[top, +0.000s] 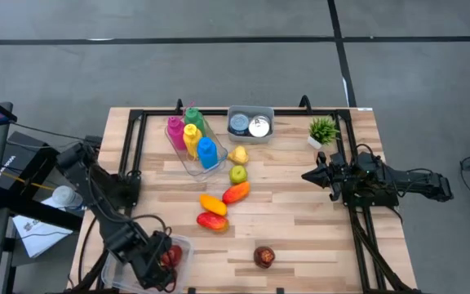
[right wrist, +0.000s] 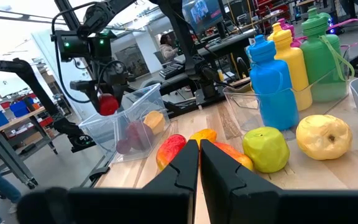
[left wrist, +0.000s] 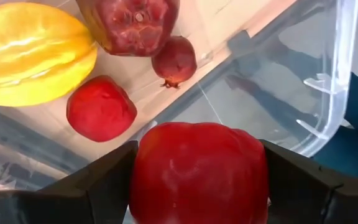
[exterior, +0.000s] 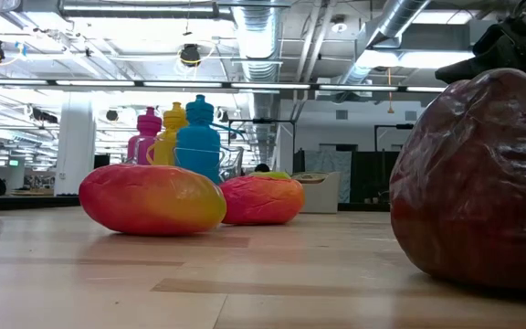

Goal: Pick & Place Food Item
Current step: Put the red tomato into the white bin, then put the red apple into the white bin

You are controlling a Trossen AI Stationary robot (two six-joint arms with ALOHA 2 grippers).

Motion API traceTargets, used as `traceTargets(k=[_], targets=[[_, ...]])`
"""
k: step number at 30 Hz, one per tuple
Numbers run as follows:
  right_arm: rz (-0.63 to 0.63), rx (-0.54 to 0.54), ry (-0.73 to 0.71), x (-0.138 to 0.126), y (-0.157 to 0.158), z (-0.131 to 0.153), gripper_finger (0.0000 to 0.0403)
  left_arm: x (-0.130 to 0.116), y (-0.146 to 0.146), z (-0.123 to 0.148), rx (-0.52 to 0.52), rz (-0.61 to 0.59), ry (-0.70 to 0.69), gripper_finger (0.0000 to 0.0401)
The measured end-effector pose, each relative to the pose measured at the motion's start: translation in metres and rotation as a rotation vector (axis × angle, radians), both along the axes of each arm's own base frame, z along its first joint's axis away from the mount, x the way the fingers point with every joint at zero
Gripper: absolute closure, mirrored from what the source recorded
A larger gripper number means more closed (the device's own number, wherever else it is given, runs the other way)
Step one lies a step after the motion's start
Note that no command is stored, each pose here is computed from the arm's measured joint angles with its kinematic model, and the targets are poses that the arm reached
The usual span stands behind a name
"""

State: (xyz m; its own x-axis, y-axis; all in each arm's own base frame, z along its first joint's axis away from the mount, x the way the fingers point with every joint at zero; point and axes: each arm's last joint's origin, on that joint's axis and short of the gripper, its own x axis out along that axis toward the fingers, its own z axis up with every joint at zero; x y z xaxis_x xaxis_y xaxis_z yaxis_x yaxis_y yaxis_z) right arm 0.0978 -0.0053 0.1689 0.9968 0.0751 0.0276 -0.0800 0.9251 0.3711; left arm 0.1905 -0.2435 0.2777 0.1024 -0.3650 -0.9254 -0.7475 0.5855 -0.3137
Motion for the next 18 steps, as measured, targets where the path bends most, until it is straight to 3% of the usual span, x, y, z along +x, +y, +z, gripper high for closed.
traceTargets(k=[8,18], targets=[[0.000,0.000,0.000,0.0000,0.0000,0.0000,0.0391,-0.0001,0.0014,-0.0026,0.024,-0.003,0.018,0.0092],[0.000,0.000,0.000,0.0000,0.0000,0.0000,0.0391,0.0003,-0.0004,-0.0019,0.014,-0.093,-0.022,0.0059]])
